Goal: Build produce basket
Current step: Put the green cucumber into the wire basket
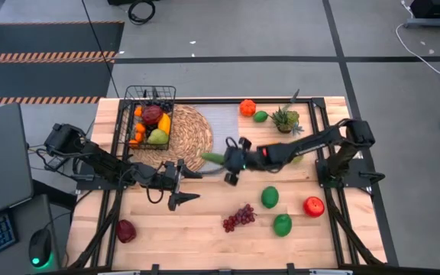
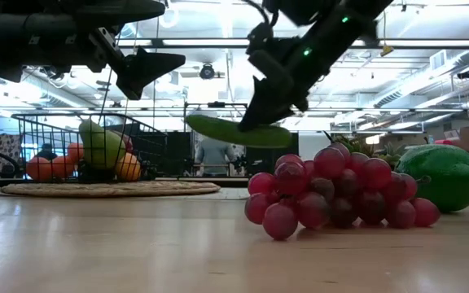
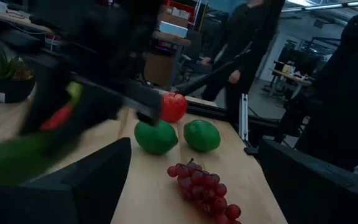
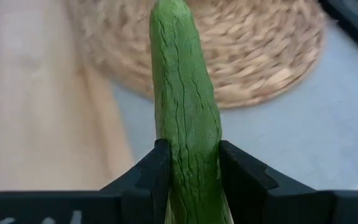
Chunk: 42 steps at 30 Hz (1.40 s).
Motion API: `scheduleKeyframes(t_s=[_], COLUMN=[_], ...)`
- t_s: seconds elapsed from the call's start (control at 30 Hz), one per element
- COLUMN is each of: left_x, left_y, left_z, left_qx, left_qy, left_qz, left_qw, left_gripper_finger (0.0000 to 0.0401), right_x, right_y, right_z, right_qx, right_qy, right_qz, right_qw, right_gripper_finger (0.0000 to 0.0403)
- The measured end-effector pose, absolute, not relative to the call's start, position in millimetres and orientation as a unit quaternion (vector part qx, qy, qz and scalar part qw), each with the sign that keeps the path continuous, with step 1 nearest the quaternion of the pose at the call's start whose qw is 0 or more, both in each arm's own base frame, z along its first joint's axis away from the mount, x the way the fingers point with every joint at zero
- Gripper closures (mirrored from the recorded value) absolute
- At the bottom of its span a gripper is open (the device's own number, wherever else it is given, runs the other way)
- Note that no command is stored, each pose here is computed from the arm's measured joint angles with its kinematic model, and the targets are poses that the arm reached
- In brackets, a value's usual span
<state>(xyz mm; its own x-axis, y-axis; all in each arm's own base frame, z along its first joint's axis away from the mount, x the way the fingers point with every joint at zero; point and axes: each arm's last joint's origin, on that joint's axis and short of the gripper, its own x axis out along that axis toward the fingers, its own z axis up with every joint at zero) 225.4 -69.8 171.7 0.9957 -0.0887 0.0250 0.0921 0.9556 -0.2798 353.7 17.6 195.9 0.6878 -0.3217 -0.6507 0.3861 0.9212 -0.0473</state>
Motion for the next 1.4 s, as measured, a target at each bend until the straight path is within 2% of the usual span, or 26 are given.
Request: scheduleKeyframes(t_s=[0.17,0.4,0.57,0.67,1.0,1.4], left_x=[225.4,225.4,225.4,225.4,225.3,225.3], left_y=[-69.7,-69.7,-69.7,-69.7,-69.7,-69.8], left_z=[171.7,171.7,171.5,171.4,168.9,168.0], left_qx=[-0.142,-0.142,-0.141,-0.137,-0.132,-0.136], left_qy=[-0.006,-0.006,-0.005,-0.005,0.007,0.012], left_qz=[-0.045,-0.045,-0.045,-0.045,-0.043,-0.042], left_qw=[0.989,0.989,0.989,0.990,0.990,0.990], left_gripper_finger=[0.0044,0.0044,0.0044,0.0044,0.0044,0.0044], right_x=[360.0,367.3,369.7,377.0,451.4,518.1], right_y=[-17.1,-61.1,-79.5,-85.1,-106.0,-151.3], right_z=[202.3,219.3,232.3,239.5,261.1,265.3], right_qx=[0.045,0.055,0.063,0.053,-0.006,0.007], right_qy=[0.313,0.220,0.149,0.144,0.155,0.146], right_qz=[-0.194,-0.186,-0.174,-0.169,-0.132,-0.079], right_qw=[0.929,0.956,0.971,0.974,0.979,0.986], right_gripper_finger=[0.0272,0.0272,0.0272,0.0272,0.0272,0.0272])
